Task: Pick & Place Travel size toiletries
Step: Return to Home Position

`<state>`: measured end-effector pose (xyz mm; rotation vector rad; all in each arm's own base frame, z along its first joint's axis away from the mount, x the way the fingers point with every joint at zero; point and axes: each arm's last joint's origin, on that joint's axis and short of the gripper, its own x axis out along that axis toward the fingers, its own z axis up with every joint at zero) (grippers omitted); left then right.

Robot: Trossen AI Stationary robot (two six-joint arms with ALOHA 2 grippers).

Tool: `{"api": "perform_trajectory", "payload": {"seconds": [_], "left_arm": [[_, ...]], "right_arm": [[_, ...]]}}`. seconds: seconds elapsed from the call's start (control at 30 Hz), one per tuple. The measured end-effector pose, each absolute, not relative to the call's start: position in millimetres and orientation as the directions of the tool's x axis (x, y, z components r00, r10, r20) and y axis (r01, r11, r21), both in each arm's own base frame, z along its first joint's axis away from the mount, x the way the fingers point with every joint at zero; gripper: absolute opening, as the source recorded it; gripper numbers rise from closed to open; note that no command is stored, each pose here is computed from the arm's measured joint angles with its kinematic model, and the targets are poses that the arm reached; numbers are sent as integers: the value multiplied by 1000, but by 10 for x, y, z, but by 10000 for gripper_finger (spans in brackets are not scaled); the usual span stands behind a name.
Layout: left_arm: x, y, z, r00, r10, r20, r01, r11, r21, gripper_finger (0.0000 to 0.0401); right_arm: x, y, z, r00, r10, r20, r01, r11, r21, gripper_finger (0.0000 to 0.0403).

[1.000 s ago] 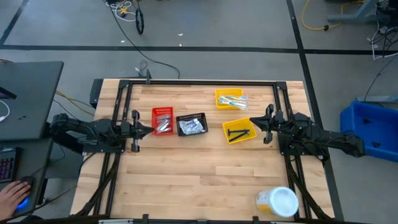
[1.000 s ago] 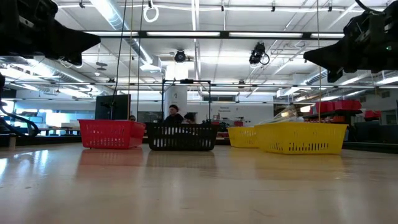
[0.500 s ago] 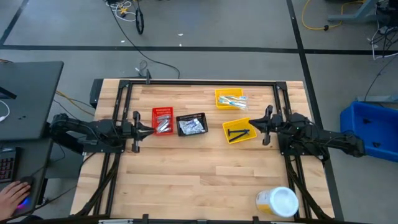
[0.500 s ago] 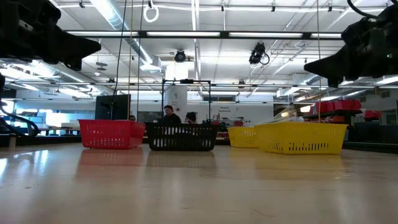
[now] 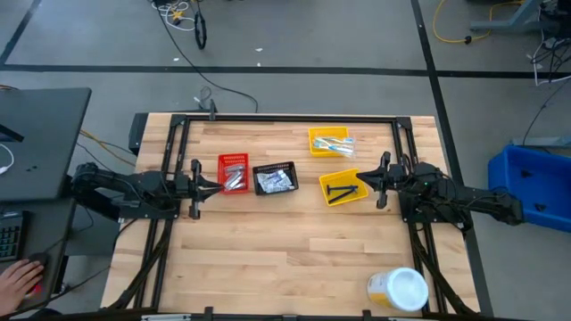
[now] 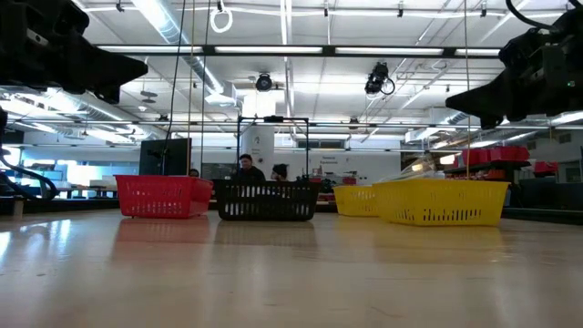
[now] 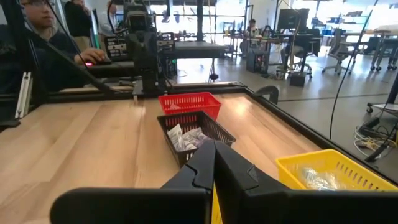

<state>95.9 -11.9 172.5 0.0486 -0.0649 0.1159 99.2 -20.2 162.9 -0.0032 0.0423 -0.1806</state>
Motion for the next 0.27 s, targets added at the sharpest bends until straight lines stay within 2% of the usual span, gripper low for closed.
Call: {"api": "perform_trajectory", "payload": {"seconds": [0.27], "left_arm": [[959, -119, 1723, 991, 114, 67, -117, 992, 47, 43]], "right_arm": [[992, -202, 1629, 983, -179, -42, 179, 984, -7, 11]]}}
